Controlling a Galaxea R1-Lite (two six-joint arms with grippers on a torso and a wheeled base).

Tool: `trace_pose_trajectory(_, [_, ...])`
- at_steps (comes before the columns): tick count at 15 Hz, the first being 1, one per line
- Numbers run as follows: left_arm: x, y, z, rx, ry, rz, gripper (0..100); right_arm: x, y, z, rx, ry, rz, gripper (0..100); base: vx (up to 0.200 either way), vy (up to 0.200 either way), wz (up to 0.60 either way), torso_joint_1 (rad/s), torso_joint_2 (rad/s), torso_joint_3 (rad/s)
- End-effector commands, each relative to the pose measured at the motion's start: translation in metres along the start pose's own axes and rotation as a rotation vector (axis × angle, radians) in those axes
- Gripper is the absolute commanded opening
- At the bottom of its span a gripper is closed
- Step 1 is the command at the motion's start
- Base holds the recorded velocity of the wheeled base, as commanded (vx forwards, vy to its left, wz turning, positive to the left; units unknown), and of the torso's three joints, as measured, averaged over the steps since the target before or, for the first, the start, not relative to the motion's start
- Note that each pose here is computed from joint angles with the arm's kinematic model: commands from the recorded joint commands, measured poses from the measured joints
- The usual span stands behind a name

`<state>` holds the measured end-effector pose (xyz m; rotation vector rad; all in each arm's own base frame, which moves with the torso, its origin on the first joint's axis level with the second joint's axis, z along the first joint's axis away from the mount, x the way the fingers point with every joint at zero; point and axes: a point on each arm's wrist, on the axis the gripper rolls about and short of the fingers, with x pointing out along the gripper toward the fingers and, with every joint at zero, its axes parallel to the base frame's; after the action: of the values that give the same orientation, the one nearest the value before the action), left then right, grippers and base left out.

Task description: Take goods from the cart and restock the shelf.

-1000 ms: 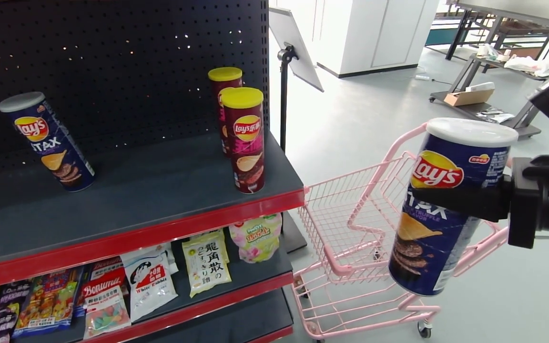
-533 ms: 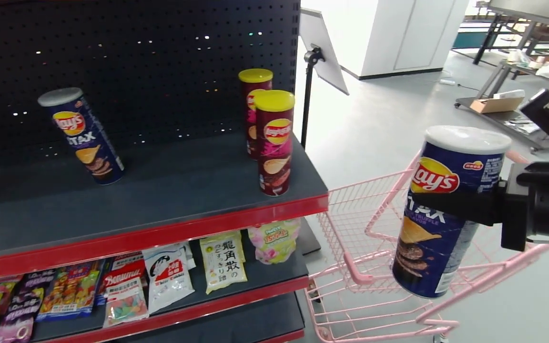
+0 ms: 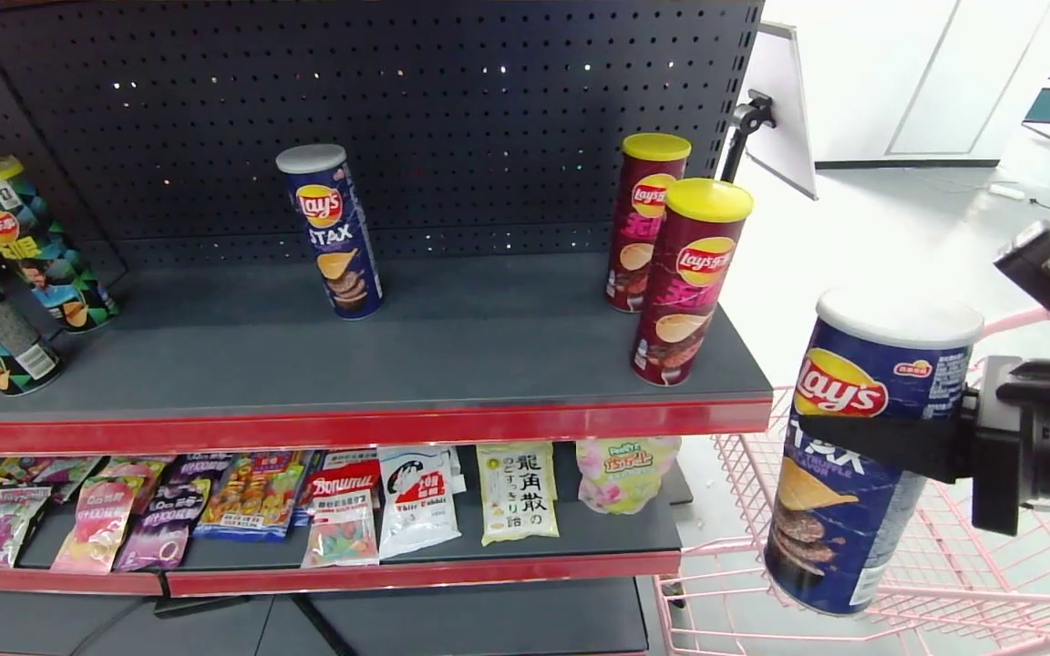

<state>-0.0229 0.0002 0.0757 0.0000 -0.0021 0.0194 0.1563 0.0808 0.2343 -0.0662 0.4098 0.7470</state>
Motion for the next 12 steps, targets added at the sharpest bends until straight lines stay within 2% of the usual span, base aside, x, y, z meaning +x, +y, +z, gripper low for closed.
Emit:
trace_pose_trajectory(1, [0.000,0.000,0.000,0.000,0.002,-0.001,100,-0.012,0.008,-0.006,-0.017,-0.020,0.029,0,0.000,0.000,0.00,0.000,0.00,0.000])
trace_pose_trajectory(3, [0.000,0.000,0.000,0.000,0.002,0.001,100,-0.015,0.015,-0.011,-0.042,-0.019,0.063,0,0.000,0.000,0.00,0.000,0.00,0.000])
trace_pose_trajectory(12, [0.000,0.000,0.000,0.000,0.002,0.001,100,-0.011,0.027,-0.016,-0.135,-0.004,0.143,0,0.000,0.200,0.00,0.000,0.01,0.002])
